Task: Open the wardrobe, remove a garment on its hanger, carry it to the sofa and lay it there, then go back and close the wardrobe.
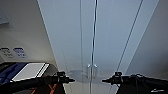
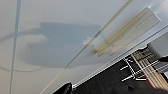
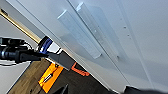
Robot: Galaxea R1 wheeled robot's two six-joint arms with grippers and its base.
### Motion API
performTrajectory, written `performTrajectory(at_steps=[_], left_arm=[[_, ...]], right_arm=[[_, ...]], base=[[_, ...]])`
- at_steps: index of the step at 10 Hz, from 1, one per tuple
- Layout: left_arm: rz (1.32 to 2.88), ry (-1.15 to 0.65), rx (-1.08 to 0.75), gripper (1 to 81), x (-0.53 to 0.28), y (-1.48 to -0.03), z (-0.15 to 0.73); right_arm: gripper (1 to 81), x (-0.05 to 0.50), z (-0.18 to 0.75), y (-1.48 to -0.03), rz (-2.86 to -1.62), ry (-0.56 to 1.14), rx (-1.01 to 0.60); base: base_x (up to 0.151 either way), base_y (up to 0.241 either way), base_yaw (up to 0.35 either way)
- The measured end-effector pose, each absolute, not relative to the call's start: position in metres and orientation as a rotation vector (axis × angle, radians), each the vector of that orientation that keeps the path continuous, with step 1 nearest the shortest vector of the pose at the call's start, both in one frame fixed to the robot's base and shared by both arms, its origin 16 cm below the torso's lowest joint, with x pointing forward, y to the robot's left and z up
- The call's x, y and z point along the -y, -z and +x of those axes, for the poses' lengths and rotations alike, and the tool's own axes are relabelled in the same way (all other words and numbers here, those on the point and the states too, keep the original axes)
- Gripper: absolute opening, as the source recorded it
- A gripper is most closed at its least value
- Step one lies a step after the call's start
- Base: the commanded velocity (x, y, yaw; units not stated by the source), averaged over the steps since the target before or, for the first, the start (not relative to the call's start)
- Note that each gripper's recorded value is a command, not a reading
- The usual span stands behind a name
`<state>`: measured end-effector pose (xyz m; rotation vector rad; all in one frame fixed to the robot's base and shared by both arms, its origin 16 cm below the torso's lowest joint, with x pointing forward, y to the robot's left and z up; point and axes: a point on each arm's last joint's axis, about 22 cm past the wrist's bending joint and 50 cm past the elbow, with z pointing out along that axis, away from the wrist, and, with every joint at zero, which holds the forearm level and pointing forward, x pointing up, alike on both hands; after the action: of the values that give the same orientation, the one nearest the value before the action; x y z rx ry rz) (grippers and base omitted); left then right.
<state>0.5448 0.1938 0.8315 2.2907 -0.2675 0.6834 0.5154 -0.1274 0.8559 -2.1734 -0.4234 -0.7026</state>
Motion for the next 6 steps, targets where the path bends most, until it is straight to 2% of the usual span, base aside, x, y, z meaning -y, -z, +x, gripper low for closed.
performTrajectory(at_steps=[6], left_arm=[[2.257, -0.660, 0.320, 81.1, -0.128, -0.829, 0.570]], right_arm=[[81.1, 0.104, 0.544, -0.888, -2.134, 0.765, 0.484]], base=[[0.000, 0.000, 0.000]])
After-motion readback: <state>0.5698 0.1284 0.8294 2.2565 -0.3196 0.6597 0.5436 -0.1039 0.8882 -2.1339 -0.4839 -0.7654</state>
